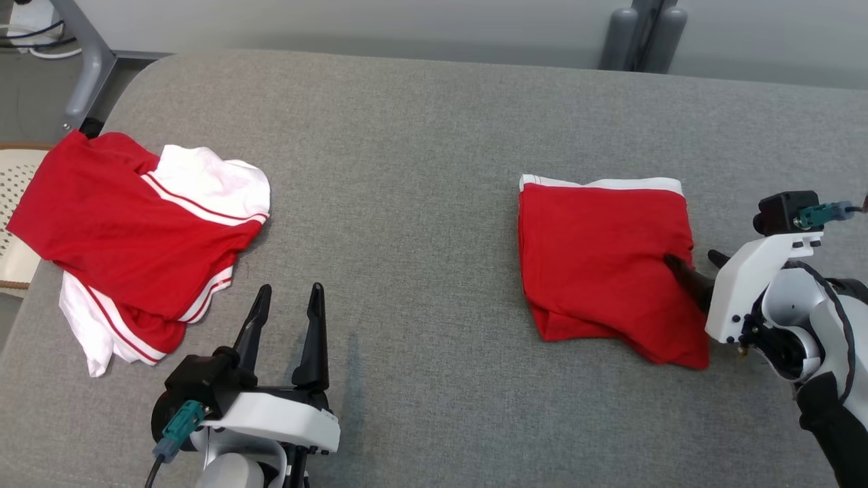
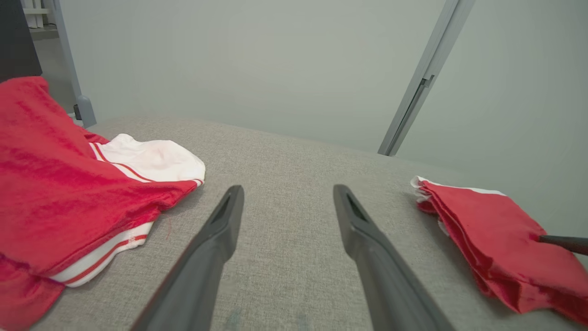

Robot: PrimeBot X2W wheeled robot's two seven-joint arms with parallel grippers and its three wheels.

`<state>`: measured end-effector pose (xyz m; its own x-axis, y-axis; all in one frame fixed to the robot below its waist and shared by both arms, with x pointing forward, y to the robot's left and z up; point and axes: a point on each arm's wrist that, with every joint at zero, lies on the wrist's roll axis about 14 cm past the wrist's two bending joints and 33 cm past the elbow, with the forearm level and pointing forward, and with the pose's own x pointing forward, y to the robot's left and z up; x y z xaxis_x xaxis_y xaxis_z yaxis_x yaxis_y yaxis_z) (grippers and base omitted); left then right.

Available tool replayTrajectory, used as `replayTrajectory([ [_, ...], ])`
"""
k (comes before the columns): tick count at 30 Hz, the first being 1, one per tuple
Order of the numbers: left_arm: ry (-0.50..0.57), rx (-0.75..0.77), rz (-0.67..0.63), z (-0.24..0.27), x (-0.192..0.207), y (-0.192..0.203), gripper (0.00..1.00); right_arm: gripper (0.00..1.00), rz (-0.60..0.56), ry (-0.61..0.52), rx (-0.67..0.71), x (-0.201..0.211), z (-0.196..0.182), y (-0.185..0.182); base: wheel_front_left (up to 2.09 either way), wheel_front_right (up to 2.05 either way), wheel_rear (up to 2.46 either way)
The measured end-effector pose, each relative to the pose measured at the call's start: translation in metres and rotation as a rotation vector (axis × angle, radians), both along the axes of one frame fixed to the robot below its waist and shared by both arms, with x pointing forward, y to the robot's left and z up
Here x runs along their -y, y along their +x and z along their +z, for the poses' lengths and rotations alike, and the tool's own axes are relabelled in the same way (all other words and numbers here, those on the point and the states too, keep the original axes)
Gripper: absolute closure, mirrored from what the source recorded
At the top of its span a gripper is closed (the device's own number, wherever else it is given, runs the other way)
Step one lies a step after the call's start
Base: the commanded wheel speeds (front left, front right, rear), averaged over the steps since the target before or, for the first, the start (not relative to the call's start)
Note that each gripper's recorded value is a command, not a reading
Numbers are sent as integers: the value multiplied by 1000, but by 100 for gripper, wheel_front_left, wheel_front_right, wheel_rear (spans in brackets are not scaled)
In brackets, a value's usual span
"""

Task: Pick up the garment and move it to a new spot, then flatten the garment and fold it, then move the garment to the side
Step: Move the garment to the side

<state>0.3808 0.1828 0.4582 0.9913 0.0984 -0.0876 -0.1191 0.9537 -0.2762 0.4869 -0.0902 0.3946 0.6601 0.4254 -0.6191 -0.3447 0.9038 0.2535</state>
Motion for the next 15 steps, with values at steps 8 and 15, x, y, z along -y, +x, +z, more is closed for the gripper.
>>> replayTrajectory([
  [8,-6,-18,15,-6,-4,1,0,8,47,-18,-77,-6,-13,2,0,0,0],
  [15,-10,-11,-13,-6,3,11,0,100,70,-19,-26,-9,-8,9,0,0,0],
])
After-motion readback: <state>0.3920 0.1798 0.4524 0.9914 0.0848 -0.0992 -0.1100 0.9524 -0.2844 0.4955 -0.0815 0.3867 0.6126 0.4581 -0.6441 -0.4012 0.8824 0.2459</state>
